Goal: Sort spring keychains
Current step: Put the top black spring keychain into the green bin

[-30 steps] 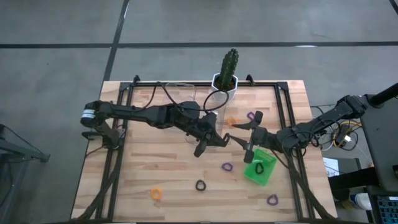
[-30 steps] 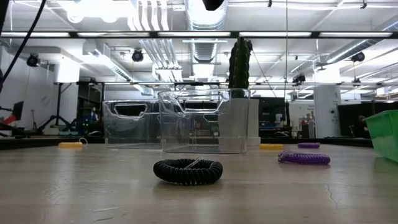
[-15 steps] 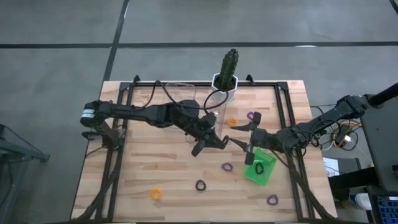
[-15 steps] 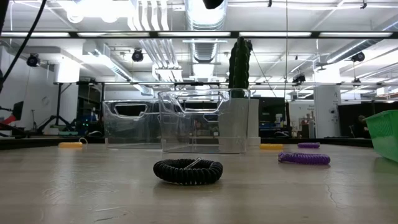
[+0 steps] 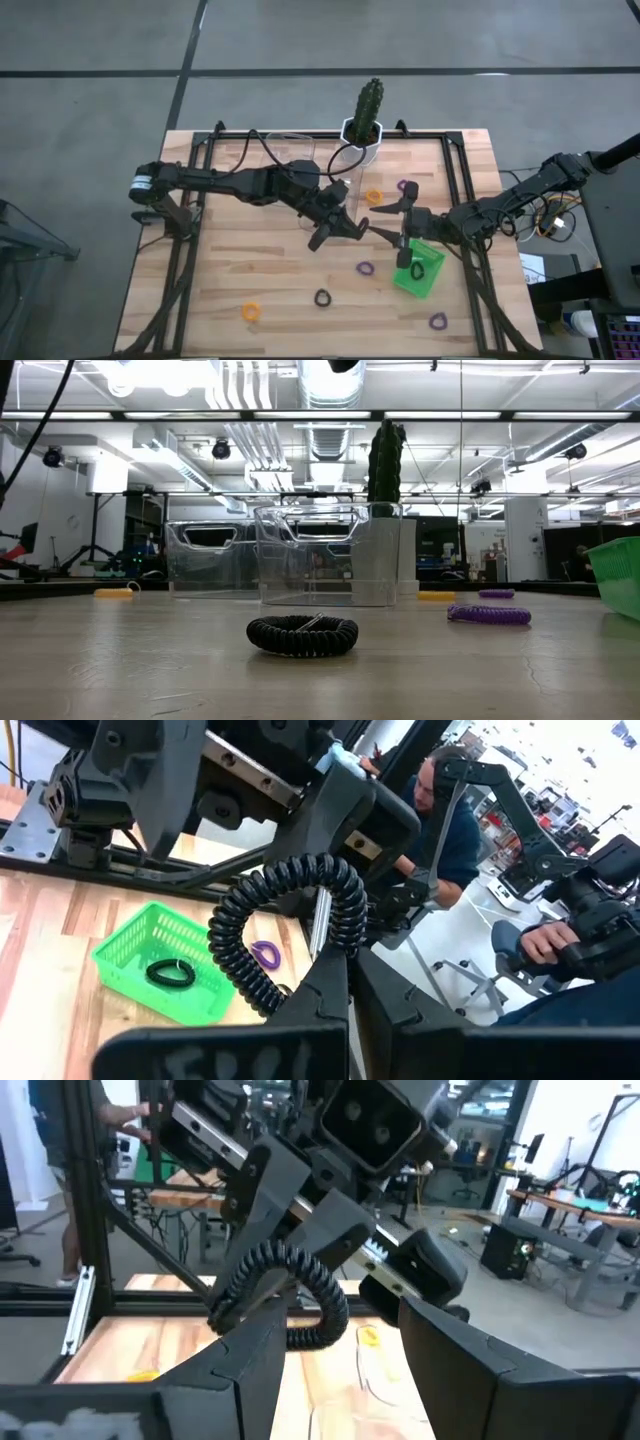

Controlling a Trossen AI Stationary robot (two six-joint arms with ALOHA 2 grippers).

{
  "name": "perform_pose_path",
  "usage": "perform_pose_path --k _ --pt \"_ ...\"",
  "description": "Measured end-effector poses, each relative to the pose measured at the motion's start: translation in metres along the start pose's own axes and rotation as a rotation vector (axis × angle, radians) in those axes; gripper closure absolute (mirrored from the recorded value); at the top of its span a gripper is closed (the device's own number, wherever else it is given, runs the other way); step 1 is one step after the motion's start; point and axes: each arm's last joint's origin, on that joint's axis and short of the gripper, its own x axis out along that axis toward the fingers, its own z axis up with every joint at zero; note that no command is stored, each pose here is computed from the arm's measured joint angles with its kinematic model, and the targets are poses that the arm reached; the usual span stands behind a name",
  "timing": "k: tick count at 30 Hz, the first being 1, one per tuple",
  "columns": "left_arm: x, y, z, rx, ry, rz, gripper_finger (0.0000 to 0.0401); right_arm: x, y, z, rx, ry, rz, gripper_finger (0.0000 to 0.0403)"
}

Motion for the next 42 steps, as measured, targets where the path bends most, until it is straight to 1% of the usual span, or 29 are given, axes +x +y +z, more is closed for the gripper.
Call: perform_pose_path --k 6,9,15,23,32,35,39,42 --pt "0.001 -0.001 -0.001 -0.002 0.002 -0.003 0.0401 0.002 0.001 0.005 -0.001 -0.012 0.003 0.0211" --pt "0.001 -0.001 -0.001 -0.004 0.000 -0.004 0.0401 0.005 0.004 0.010 -0.006 -0.013 0.031 0.0211" --pt "0.002 -0.002 -0.001 -0.009 0.002 -0.013 0.0401 0.015 0.011 0.012 -0.051 0.051 0.047 0.0211" --pt "0.004 -0.006 -0.004 -0.016 0.017 -0.036 0.0401 0.025 0.017 0.025 -0.114 0.103 0.057 0.0211" --pt "0.004 -0.008 -0.005 -0.017 0.026 -0.038 0.0401 0.025 0.017 0.035 -0.124 0.146 0.063 0.0225" --pt "0.004 -0.007 -0.006 -0.026 0.036 -0.040 0.0401 0.024 0.018 0.034 -0.119 0.159 0.070 0.0229" --pt "0.004 -0.007 -0.008 -0.043 0.066 -0.060 0.0401 0.022 0.020 0.033 -0.125 0.160 0.088 0.0227" --pt "0.004 -0.008 -0.009 -0.062 0.088 -0.099 0.0401 0.020 0.022 0.030 -0.141 0.182 0.115 0.0224"
